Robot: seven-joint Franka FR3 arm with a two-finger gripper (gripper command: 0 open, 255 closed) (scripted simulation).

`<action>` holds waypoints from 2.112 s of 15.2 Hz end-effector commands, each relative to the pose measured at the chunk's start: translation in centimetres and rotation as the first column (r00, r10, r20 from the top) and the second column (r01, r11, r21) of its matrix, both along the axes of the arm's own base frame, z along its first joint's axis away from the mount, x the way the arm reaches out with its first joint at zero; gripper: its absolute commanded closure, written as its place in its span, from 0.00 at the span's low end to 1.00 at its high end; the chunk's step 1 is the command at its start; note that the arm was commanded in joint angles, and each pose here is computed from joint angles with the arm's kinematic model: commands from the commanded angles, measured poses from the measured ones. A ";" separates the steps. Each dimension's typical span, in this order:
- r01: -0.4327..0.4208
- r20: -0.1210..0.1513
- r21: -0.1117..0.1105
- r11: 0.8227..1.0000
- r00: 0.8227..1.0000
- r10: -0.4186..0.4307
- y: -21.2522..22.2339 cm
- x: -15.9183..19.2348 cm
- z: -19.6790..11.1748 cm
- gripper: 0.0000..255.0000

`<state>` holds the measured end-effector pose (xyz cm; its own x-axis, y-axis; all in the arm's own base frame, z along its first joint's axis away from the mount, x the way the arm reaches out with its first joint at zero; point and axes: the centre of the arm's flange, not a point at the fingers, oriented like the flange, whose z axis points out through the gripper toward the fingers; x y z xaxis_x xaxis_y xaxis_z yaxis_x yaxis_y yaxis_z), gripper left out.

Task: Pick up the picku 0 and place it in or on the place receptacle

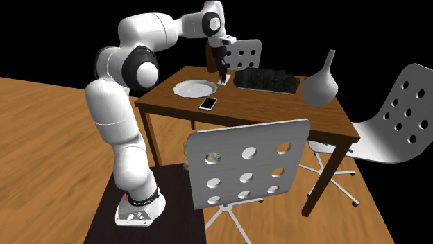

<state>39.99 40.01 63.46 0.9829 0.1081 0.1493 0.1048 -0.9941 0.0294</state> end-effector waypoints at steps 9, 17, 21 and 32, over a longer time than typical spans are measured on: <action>0.002 0.000 0.000 1.000 1.000 -0.002 10.6 -8.0 0.6 1.00; 0.002 0.000 0.000 1.000 1.000 -0.002 19.0 -14.4 1.0 1.00; 0.002 0.000 0.000 1.000 1.000 -0.002 19.6 -14.9 -0.6 1.00; 0.002 0.000 0.000 1.000 1.000 -0.002 19.6 -14.9 -6.4 1.00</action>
<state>25.02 59.59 57.66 0.9831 0.1057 0.1493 0.1024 -0.9943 0.0297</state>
